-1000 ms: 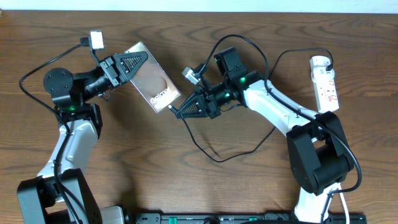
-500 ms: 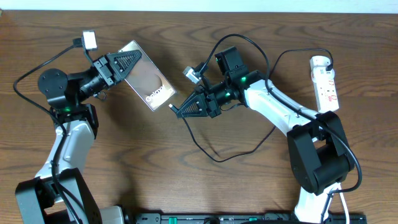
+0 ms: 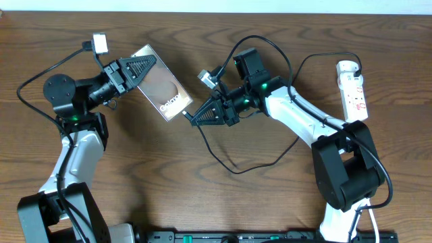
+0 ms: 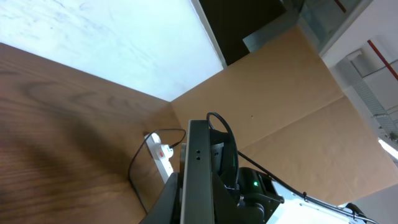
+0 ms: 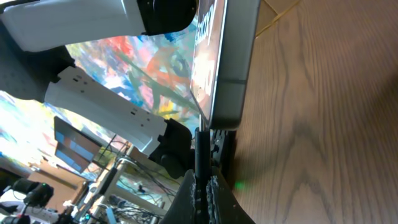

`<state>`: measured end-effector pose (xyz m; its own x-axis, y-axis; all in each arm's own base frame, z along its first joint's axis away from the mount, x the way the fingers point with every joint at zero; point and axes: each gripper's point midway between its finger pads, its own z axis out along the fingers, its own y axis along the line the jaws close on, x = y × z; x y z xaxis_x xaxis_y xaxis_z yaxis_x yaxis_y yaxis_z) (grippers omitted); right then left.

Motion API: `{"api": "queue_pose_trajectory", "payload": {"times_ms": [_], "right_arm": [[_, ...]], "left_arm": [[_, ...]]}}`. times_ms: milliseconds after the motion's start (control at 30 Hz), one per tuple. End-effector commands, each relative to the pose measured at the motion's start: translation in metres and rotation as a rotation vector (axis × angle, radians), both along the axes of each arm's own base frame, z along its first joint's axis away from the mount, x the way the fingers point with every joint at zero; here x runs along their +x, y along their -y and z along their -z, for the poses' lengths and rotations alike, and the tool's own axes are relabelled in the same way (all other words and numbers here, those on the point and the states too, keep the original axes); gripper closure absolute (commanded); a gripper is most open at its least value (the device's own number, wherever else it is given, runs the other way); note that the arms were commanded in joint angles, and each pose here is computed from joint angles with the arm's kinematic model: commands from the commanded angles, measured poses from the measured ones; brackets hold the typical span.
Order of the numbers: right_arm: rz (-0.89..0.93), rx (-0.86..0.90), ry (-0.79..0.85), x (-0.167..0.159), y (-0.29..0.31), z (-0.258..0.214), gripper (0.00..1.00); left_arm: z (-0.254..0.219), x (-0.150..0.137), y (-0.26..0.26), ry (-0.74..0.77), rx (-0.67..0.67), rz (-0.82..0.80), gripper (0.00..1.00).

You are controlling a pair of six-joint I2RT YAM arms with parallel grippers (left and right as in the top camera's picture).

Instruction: Plug charger to phone and switch on socket

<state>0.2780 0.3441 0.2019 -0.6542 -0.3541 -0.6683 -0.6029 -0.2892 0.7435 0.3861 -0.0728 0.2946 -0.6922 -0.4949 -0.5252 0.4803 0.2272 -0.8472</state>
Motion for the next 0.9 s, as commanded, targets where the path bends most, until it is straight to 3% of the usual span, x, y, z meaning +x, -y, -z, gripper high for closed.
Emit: {"api": "queue_pose_trajectory", "payload": {"times_ms": [0,867], "right_arm": [[-0.006,0.010,-0.017,0.0018,0.0020,-0.0034,0.99],[-0.006,0.012,-0.015,0.0019,0.0019,-0.0036,0.99]], "left_arm": [[-0.0036,-0.0045,0.0025,0.011,0.003,0.015,0.93],[-0.0037,-0.0056,0.0078,-0.003,-0.006,0.030,0.93]]}}
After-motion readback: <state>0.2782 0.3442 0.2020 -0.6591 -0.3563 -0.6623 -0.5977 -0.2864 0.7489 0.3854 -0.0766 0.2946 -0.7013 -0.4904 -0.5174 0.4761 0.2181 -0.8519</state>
